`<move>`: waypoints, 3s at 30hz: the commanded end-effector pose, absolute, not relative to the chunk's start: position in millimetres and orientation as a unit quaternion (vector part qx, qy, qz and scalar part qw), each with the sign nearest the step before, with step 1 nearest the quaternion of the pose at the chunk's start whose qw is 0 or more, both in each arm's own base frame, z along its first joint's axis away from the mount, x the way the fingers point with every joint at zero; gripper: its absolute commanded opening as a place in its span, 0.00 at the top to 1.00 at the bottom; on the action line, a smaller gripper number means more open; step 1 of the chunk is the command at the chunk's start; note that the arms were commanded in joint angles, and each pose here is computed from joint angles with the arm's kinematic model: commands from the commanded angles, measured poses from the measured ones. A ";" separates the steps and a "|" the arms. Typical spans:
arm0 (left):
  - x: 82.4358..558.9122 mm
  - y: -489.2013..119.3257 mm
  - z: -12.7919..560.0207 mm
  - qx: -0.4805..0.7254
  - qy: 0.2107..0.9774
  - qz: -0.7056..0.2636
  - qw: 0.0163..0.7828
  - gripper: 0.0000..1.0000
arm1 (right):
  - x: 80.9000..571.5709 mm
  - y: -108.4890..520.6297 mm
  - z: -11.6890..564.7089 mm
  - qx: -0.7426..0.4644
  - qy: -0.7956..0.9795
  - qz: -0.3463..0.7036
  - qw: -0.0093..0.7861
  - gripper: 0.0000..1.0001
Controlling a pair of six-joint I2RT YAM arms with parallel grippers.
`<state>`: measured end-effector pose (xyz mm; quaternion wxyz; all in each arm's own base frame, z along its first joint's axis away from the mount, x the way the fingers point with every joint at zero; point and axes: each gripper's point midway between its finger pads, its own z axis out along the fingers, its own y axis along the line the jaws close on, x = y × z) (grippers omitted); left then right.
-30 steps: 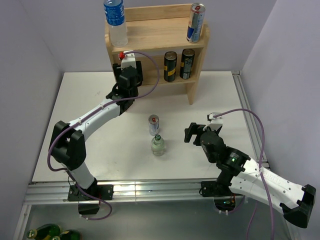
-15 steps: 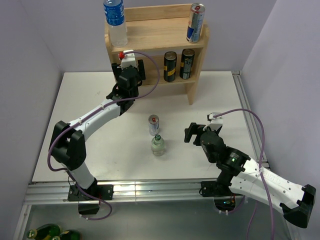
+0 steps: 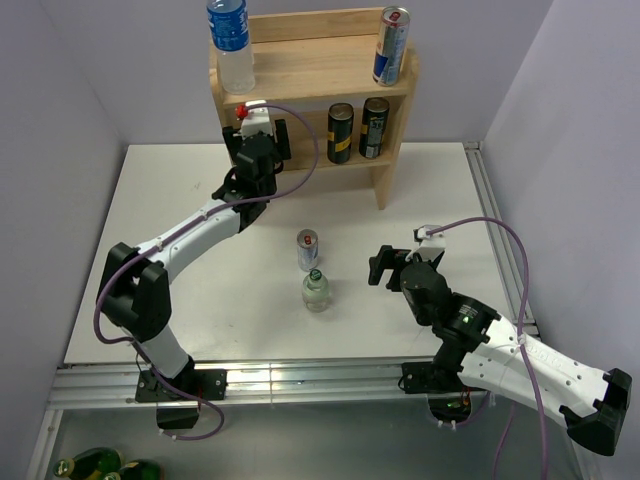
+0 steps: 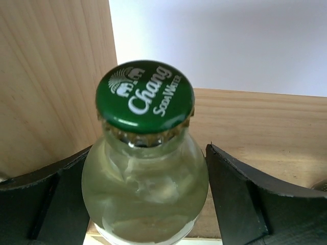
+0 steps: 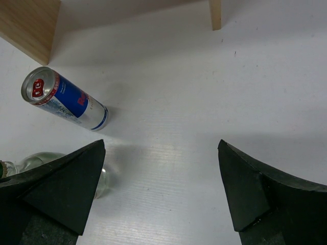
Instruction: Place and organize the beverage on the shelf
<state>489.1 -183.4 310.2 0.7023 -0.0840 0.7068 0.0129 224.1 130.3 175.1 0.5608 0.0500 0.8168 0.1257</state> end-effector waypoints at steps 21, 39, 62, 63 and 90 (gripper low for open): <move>449.7 -118.4 340.3 -0.185 0.673 0.043 0.715 0.10 | 226.2 128.9 175.9 0.064 0.810 0.128 0.568 0.02; 408.4 -97.5 321.7 -0.191 0.689 0.038 0.698 0.10 | 225.6 127.5 176.3 0.068 0.809 0.129 0.570 0.02; 426.4 -162.2 250.6 -0.183 0.720 -0.040 0.668 0.11 | 226.2 125.7 178.3 0.069 0.807 0.126 0.573 0.02; 421.6 -157.3 258.1 -0.190 0.713 -0.038 0.674 0.11 | 226.2 125.7 178.3 0.069 0.807 0.126 0.573 0.02; 237.8 -215.1 209.6 -0.077 0.781 -0.190 0.589 0.09 | 226.3 121.8 176.9 0.078 0.807 0.119 0.573 0.02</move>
